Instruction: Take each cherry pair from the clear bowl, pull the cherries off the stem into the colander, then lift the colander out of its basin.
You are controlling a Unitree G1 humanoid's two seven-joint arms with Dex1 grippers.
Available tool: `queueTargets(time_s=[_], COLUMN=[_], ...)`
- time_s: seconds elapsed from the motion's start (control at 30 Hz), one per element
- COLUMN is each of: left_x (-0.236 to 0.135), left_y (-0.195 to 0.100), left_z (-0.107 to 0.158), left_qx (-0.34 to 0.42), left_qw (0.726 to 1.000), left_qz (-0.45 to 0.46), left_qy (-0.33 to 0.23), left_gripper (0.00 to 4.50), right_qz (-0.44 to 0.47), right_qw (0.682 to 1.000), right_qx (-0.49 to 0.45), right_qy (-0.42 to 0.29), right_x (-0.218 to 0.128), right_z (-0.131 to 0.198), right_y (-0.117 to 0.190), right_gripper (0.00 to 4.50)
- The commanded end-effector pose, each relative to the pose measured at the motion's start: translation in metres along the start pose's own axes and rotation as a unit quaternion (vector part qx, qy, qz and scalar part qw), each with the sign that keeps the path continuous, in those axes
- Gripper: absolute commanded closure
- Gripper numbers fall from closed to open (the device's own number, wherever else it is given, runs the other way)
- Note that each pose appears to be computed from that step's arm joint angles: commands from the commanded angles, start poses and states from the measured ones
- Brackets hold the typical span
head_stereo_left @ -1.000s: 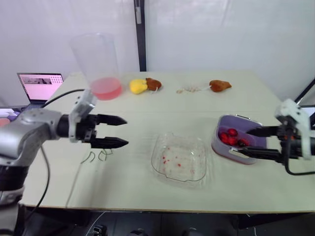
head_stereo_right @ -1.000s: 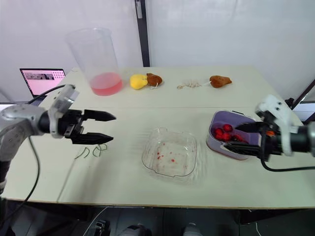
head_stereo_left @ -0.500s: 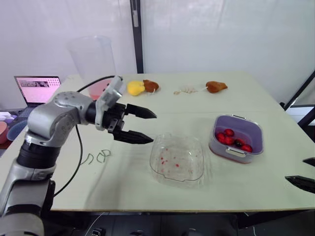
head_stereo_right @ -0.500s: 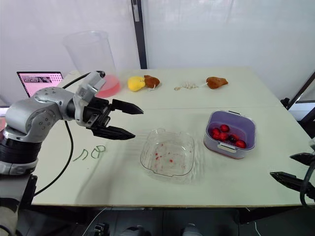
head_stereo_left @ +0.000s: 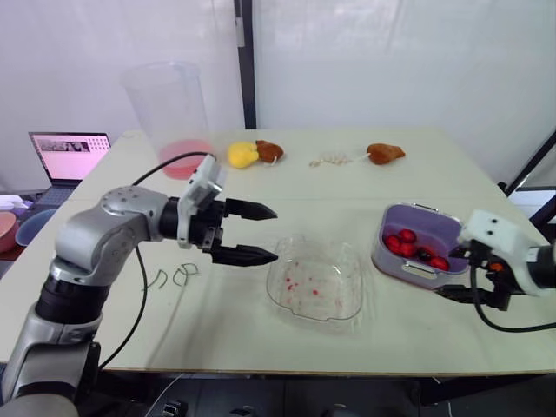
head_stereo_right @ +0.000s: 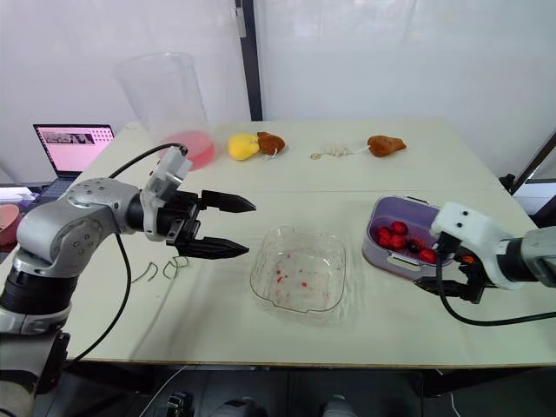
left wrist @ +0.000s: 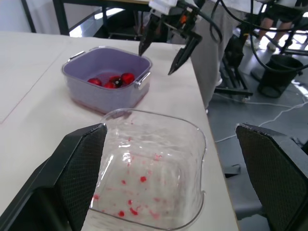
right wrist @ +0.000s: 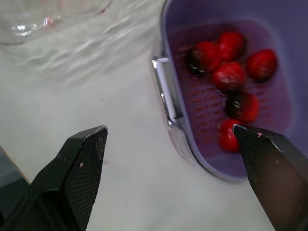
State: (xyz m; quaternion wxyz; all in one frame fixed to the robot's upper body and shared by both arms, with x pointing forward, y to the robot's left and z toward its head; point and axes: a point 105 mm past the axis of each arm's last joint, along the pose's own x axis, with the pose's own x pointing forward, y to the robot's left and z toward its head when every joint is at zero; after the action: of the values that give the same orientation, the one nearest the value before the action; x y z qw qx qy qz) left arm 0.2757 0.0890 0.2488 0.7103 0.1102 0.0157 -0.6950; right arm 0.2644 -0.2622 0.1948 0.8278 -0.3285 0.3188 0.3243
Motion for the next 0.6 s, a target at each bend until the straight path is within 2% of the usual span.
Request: queueTargets(time_s=[0.03,0.17,0.27,0.37,0.53,0.6], left_x=[-0.004,-0.004,-0.005,-0.005,-0.004,-0.003], left_y=[-0.003,-0.004,-0.005,-0.006,-0.007,-0.007], left_z=[0.009,0.007,0.003,0.003,0.003,0.004], left_qx=[0.018,0.017,0.016,0.014,0.014,0.014], left_qw=[1.000,0.999,0.999,0.999,0.999,0.999], left_qz=[0.020,0.033,0.043,0.047,0.050,0.051], left_qy=[-0.006,-0.003,0.006,0.006,0.006,0.006], left_gripper=[0.02,0.02,0.00,0.00,0.00,0.00], right_qz=[0.001,0.010,0.012,0.019,0.027,0.025], right_qw=[0.999,0.999,0.998,0.998,0.998,0.998], right_qx=[-0.036,-0.047,-0.045,-0.047,-0.051,-0.048], right_qy=[0.002,0.013,0.029,0.033,0.025,0.021], right_x=[0.011,0.024,0.029,0.031,0.030,0.029], right_z=[0.010,0.013,0.009,0.007,0.012,0.014], right_y=[-0.004,-0.008,-0.013,-0.013,-0.013,-0.014], right_gripper=[0.00,0.00,0.87,2.24,2.24,2.71])
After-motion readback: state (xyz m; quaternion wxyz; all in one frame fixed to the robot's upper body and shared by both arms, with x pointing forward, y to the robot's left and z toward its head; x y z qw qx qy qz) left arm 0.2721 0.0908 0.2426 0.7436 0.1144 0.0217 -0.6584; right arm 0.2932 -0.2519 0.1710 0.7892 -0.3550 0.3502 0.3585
